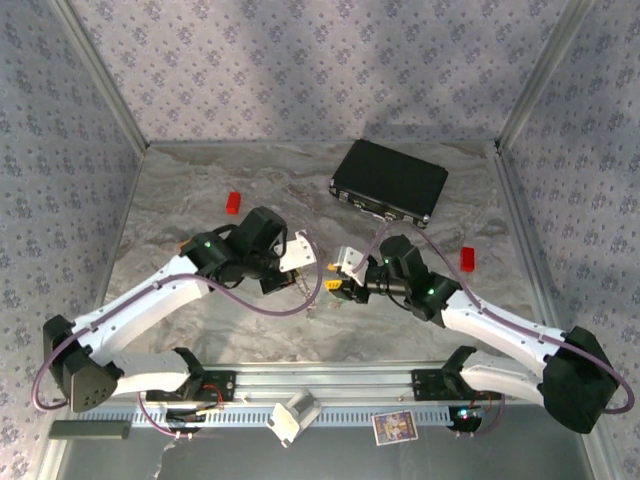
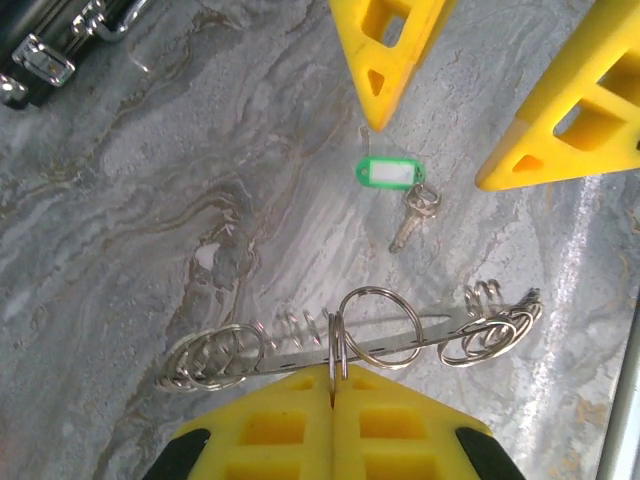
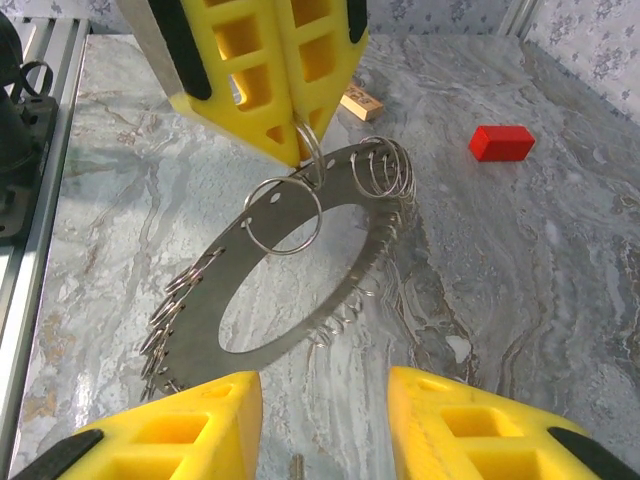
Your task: Put the keys on the keyring
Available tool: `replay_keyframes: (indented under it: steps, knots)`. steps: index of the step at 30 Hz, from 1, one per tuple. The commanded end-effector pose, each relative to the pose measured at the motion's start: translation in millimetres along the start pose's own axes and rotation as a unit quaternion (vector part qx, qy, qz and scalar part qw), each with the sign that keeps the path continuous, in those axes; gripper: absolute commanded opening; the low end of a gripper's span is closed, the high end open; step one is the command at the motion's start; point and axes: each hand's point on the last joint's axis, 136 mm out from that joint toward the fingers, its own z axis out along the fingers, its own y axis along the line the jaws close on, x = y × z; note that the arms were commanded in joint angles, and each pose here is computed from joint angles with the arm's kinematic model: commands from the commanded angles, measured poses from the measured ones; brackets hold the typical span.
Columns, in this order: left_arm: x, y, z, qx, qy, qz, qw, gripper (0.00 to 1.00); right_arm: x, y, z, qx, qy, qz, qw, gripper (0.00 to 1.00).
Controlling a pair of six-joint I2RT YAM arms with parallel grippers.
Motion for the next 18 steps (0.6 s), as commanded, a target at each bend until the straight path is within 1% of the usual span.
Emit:
replay_keyframes:
  steps: [1,4,8,10,12,14,15,17,18]
  knots:
    - [3,-10,-11,0.026,0.012,-0.005,1.0,0.0,-17,-7,-6,0.014,-0.034,0.0,0.999,0.38]
    - [-5,-10,-9,0.016,-0.03,0.031,0.999,0.0,-22,-11,-10,0.02,-0.058,-0.008,0.998,0.38]
    - [-13,-13,-5,-0.001,-0.104,0.086,0.991,0.0,-35,-12,-15,0.017,-0.099,-0.032,0.994,0.38]
    - [-15,-11,-4,-0.006,-0.125,0.093,0.988,0.0,-35,-6,-10,0.005,-0.082,-0.059,0.995,0.38]
    - [-14,-11,-3,-0.005,-0.135,0.097,0.986,0.0,-31,-1,-5,-0.002,-0.052,-0.09,0.995,0.37]
    - [-14,-13,-2,-0.004,-0.142,0.105,0.984,0.0,-30,0,-2,-0.002,-0.038,-0.109,0.993,0.36]
    - [-13,-15,-2,-0.001,-0.145,0.109,0.983,0.0,-30,0,-2,0.001,-0.037,-0.115,0.993,0.35]
    - [-14,-20,-5,0.008,-0.158,0.119,0.98,0.0,-30,-2,-1,0.008,-0.03,-0.13,0.991,0.26]
    - [-14,-22,-6,0.009,-0.163,0.121,0.979,0.0,-31,-1,0,0.006,-0.027,-0.136,0.99,0.24]
